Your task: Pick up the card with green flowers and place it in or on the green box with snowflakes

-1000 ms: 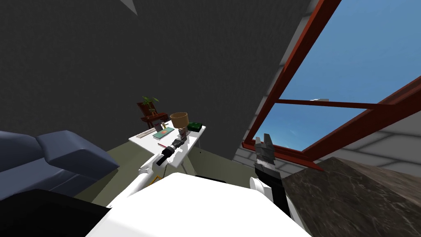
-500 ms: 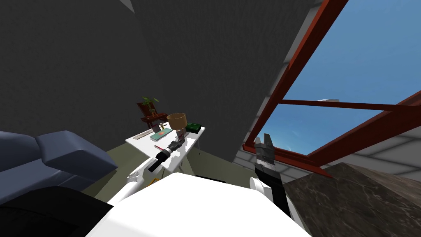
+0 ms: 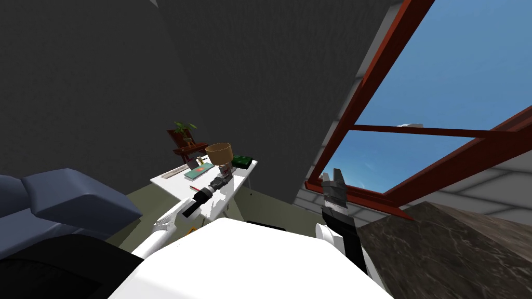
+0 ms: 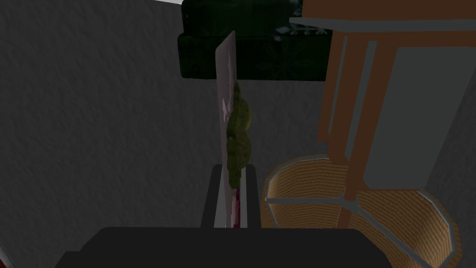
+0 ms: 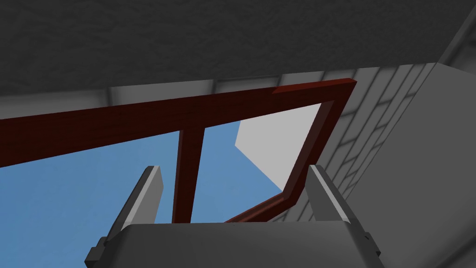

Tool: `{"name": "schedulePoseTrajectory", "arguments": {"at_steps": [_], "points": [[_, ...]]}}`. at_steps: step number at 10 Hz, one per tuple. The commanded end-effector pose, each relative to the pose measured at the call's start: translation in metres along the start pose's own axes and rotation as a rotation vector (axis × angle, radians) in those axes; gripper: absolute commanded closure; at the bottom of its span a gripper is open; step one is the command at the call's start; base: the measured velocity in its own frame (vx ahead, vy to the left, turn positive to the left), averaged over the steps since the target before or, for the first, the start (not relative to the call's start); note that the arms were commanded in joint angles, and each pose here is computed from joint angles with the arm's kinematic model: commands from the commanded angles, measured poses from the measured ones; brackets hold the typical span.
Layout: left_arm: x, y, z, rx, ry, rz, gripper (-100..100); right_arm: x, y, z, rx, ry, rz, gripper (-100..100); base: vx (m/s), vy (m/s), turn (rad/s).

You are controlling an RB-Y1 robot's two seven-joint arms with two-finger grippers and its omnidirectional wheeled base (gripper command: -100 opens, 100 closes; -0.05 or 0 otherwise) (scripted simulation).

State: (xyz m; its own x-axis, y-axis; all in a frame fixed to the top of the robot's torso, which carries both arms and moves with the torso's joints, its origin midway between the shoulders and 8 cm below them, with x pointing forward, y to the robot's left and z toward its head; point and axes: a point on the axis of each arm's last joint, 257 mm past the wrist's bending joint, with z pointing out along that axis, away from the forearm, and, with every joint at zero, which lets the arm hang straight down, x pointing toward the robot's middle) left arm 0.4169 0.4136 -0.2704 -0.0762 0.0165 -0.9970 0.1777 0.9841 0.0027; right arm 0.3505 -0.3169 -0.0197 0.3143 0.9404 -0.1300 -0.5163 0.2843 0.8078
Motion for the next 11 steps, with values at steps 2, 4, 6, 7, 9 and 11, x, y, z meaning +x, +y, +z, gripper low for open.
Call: {"name": "schedulePoseTrajectory", "arguments": {"at_steps": [2, 4, 6, 7, 9, 11], "points": [[-0.022, 0.009, 0.005, 0.014, -0.021, 0.026, 100, 0.0, 0.0, 0.0, 0.0, 0.0, 0.0, 0, -0.002, -0.016, -0.059], [-0.047, 0.021, 0.008, 0.021, -0.042, 0.059, 100, 0.0, 0.0, 0.0, 0.0, 0.0, 0.0, 0, -0.002, -0.019, -0.095], [-0.07, 0.034, 0.01, 0.019, -0.056, 0.087, 100, 0.0, 0.0, 0.0, 0.0, 0.0, 0.0, 0, 0.012, -0.005, -0.062], [-0.077, 0.039, 0.011, 0.017, -0.059, 0.094, 100, 0.0, 0.0, 0.0, 0.0, 0.0, 0.0, 0, 0.033, 0.004, -0.05], [-0.093, 0.056, 0.011, -0.004, -0.055, 0.109, 100, 0.0, 0.0, 0.0, 0.0, 0.0, 0.0, 0, 0.077, 0.017, -0.032], [-0.09, 0.071, 0.007, -0.038, -0.024, 0.099, 100, 0.0, 0.0, 0.0, 0.0, 0.0, 0.0, 0, 0.171, 0.013, -0.023]]}}
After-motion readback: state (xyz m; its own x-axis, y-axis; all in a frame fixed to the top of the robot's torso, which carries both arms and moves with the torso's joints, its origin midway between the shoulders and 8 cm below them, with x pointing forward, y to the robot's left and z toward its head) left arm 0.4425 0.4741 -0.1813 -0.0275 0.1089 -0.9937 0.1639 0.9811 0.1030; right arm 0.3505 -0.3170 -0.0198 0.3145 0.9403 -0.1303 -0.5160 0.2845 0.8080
